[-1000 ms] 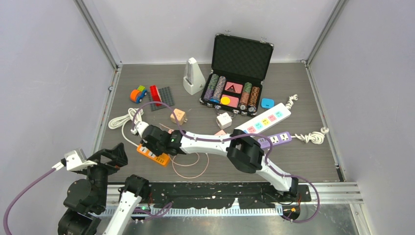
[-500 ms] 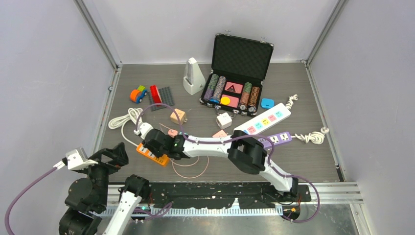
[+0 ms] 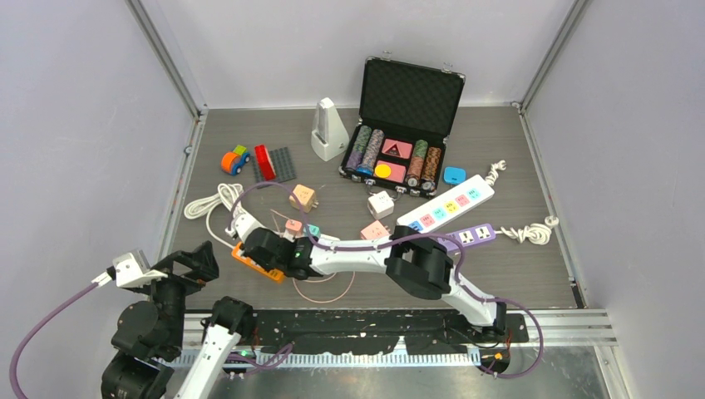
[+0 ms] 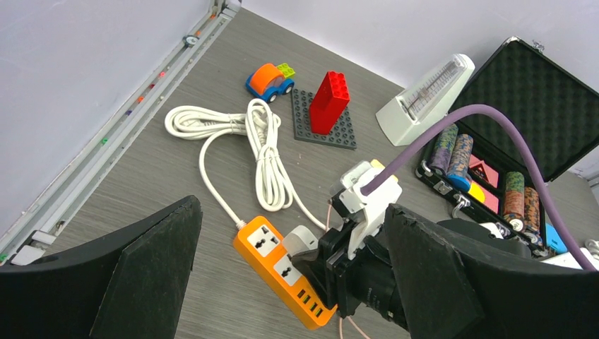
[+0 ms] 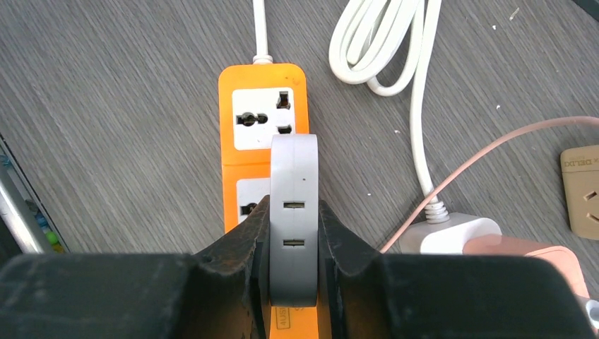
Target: Insert the plug
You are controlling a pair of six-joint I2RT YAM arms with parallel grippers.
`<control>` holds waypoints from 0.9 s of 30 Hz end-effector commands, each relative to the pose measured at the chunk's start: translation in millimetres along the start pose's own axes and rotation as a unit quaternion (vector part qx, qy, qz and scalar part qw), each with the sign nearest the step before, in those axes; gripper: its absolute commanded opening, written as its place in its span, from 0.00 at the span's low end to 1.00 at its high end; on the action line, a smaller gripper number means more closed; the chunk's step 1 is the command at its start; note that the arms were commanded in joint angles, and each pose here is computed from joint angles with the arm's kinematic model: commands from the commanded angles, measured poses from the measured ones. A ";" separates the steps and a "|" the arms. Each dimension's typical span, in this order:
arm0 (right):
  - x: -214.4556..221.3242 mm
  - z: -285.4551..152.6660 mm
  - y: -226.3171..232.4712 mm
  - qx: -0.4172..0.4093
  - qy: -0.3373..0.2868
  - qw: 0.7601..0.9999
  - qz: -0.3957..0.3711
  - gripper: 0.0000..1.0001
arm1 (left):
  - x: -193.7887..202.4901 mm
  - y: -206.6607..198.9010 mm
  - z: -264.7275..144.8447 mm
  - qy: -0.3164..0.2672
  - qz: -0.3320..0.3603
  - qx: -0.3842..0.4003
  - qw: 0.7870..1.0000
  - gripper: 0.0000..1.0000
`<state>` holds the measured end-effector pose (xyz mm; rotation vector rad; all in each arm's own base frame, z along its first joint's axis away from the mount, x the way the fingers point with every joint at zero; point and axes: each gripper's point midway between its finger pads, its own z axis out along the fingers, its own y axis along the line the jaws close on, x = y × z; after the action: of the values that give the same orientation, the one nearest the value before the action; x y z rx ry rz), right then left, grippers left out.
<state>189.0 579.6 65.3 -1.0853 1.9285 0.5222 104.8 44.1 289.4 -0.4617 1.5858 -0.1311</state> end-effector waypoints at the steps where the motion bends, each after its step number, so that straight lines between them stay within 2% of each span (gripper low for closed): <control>1: 119.2 11.5 3.7 -0.006 0.165 0.984 -0.060 0.05 | -9.3 -7.5 4.9 -0.013 -0.007 0.007 1.000 1.00; 9: 131.7 15.8 8.6 -0.020 0.194 0.979 -0.066 0.05 | -8.9 -6.8 4.4 -0.012 -0.007 0.006 1.000 1.00; 15: 137.9 12.6 4.2 -0.012 0.188 0.980 -0.064 0.05 | -7.4 -6.0 4.2 -0.011 -0.006 0.005 1.000 1.00; 21: 169.9 10.1 -0.2 -0.007 0.210 0.975 -0.066 0.05 | -7.6 -5.0 4.1 -0.013 -0.007 0.004 1.000 1.00; 27: 180.3 8.1 2.6 -0.037 0.213 0.975 -0.057 0.05 | -8.0 -5.3 3.8 -0.013 -0.008 0.004 1.000 1.00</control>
<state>190.3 587.5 58.7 -1.0818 1.8738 0.5452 104.9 44.1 289.2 -0.4619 1.5860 -0.1312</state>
